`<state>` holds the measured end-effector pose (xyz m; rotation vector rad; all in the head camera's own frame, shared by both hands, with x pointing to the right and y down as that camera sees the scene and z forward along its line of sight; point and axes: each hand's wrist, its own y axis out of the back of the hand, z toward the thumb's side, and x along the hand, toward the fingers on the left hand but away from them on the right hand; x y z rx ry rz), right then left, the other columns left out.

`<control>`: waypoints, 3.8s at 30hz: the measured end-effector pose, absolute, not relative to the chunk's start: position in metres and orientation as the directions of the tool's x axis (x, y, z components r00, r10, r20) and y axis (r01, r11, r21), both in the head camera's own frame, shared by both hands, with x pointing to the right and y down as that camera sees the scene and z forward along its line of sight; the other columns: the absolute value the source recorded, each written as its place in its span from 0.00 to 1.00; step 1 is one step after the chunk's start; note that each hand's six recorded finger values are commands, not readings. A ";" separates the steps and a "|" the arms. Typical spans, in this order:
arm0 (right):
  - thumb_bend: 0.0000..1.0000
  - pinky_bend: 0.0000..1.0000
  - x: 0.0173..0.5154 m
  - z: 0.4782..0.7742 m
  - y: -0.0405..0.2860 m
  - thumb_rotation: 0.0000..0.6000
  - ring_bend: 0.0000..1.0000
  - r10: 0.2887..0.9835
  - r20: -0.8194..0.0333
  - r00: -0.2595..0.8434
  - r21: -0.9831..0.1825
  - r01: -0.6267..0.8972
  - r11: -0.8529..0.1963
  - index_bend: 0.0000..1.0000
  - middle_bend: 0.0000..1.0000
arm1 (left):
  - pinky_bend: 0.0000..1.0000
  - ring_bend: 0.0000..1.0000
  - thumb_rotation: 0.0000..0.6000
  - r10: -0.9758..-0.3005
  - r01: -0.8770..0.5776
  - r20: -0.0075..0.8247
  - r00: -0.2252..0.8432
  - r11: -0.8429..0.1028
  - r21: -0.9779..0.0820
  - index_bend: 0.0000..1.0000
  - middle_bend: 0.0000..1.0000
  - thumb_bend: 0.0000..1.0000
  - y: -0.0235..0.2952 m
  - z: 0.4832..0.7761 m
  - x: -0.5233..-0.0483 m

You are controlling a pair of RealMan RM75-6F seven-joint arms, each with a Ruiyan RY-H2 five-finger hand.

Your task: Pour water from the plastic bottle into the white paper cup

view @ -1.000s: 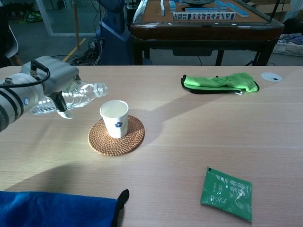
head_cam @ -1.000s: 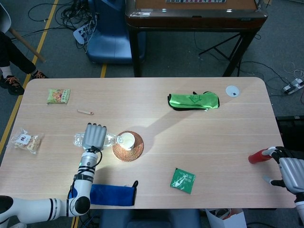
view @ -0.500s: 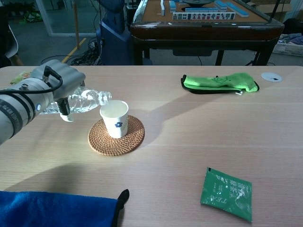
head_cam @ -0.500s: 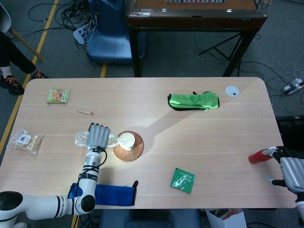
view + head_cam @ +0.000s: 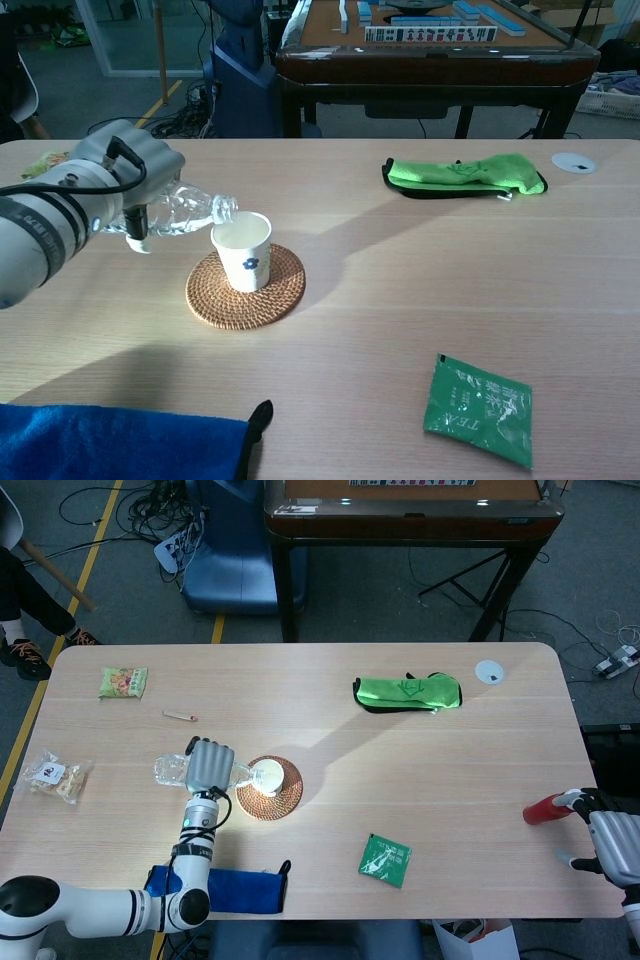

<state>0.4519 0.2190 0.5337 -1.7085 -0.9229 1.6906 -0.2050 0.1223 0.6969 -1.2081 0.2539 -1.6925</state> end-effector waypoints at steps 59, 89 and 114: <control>0.13 0.24 0.454 0.533 0.218 1.00 0.16 0.790 -0.612 -0.040 -0.789 0.086 -0.608 0.33 0.30 | 0.46 0.56 1.00 -0.804 0.665 0.591 -0.065 -0.477 -0.575 0.71 0.83 0.01 0.118 0.704 -0.208; 0.13 0.24 0.454 0.533 0.218 1.00 0.16 0.791 -0.610 -0.039 -0.791 0.083 -0.606 0.33 0.30 | 0.48 0.56 1.00 -0.746 0.268 0.664 -0.058 -0.652 -0.709 0.71 0.83 0.02 0.118 0.708 -0.210; 0.13 0.24 0.452 0.537 0.221 1.00 0.16 0.779 -0.626 -0.039 -0.779 0.077 -0.622 0.33 0.30 | 0.49 0.56 1.00 -0.793 -0.456 0.551 -0.260 -0.402 -0.794 0.70 0.83 0.07 0.123 0.707 -0.297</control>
